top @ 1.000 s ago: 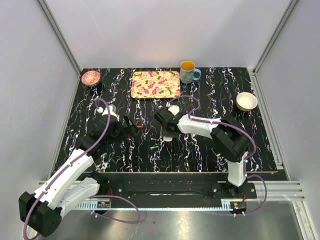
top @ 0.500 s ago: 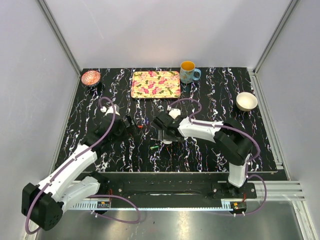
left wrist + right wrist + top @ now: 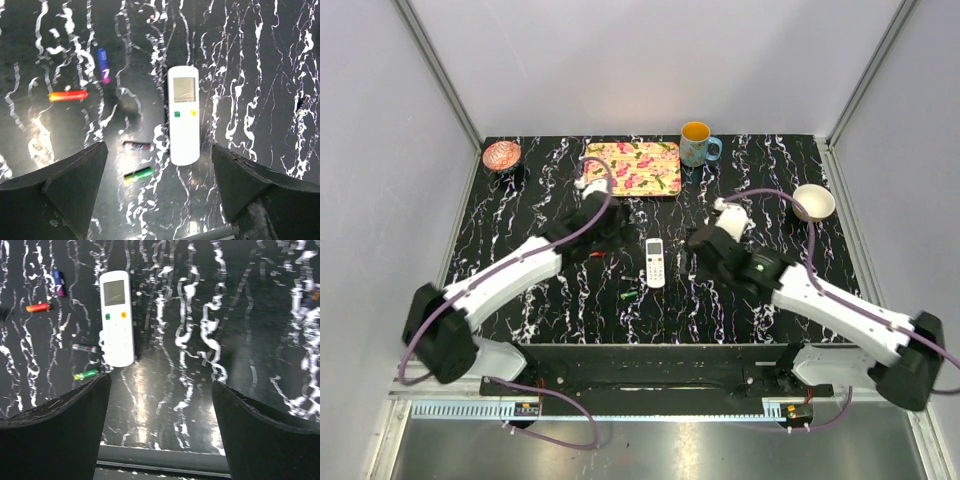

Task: Load the batteries into the remote control
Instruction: Pick up the remote control from the center of the board, then adjust the remote control.

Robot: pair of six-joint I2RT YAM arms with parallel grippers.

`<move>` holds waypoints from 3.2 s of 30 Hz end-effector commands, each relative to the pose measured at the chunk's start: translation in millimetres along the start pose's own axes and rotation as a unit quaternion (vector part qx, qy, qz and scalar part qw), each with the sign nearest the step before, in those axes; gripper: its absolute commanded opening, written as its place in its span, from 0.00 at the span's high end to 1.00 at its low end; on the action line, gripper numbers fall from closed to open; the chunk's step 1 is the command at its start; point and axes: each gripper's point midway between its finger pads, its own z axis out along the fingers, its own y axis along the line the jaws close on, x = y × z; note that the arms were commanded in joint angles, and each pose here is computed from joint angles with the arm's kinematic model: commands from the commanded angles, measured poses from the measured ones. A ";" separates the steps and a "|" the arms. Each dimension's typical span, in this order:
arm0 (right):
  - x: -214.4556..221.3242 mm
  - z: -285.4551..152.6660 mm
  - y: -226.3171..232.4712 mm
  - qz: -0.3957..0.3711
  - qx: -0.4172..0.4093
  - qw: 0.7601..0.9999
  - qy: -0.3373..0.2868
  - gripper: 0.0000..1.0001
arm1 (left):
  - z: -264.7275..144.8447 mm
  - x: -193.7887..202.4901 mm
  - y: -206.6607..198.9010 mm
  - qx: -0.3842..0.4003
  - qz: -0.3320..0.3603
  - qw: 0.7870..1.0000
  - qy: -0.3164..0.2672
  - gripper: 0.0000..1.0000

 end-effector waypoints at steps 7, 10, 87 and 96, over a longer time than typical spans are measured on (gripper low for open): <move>8.6 -26.1 -67.9 -0.023 0.041 0.998 -0.047 0.07 | 68.4 16.6 -49.4 -0.056 0.060 0.996 0.024 0.07; 10.8 -24.2 -66.6 -0.034 0.041 0.998 -0.041 0.07 | 83.6 21.7 -57.8 -0.062 0.066 0.995 0.038 0.07; -83.8 -138.8 149.1 0.117 -0.576 0.808 -0.037 0.11 | -185.2 -113.8 -97.4 0.600 -0.117 0.772 -0.177 1.00; -84.2 -137.1 166.5 0.104 -0.607 0.788 -0.023 0.11 | -190.6 -113.0 -102.4 0.618 -0.120 0.760 -0.161 1.00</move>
